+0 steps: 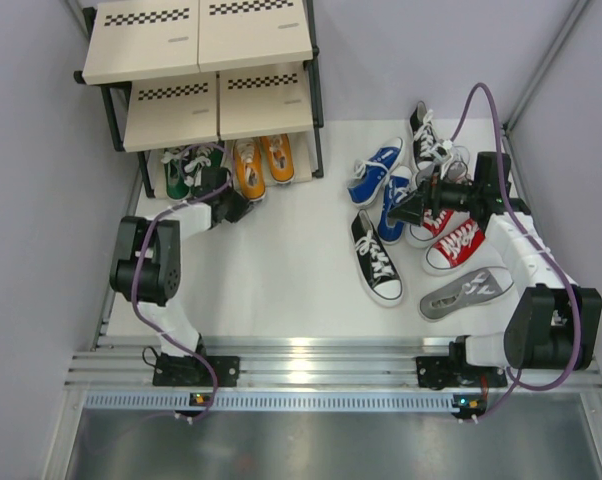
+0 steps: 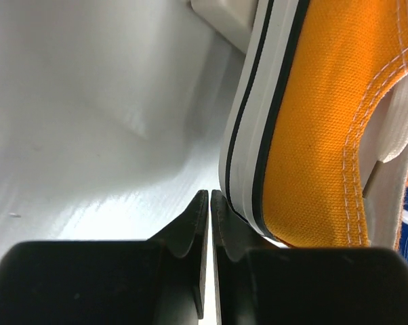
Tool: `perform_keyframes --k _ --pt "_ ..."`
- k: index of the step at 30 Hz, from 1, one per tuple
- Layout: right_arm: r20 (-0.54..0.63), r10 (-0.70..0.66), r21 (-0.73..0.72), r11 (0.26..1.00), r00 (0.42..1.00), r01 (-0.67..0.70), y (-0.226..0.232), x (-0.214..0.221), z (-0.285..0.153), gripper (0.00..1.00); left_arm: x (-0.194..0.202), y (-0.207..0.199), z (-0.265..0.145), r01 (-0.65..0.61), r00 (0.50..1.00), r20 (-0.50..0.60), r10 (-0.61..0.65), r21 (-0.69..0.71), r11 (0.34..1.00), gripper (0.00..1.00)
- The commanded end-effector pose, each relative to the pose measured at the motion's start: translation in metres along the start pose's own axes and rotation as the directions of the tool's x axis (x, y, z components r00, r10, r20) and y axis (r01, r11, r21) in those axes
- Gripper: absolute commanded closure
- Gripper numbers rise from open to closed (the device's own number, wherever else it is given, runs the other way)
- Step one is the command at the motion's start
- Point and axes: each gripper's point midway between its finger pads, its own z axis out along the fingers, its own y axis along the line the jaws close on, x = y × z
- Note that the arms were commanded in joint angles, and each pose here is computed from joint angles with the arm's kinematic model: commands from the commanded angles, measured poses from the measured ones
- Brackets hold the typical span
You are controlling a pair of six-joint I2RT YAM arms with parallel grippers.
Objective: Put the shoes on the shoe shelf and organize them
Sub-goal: Place the shoe at the shoe shelf.
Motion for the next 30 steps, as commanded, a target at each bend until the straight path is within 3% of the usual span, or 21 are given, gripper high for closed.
perform_keyframes --k 1,20,30 --pt "0.026 -0.067 -0.001 0.998 0.997 0.067 0.0 -0.013 -0.004 0.01 -0.033 -0.02 0.0 -0.025 0.997 0.074 0.022 0.046 0.999 0.9" --pt "0.008 -0.077 0.004 0.997 0.997 0.077 0.001 -0.014 -0.007 0.01 -0.061 -0.051 0.018 -0.052 0.997 0.067 0.044 0.114 0.992 0.87" --pt "0.005 -0.082 0.004 0.997 0.997 0.082 0.002 -0.014 -0.007 0.0 -0.062 -0.044 0.032 -0.037 0.998 0.047 0.035 0.057 0.998 0.85"
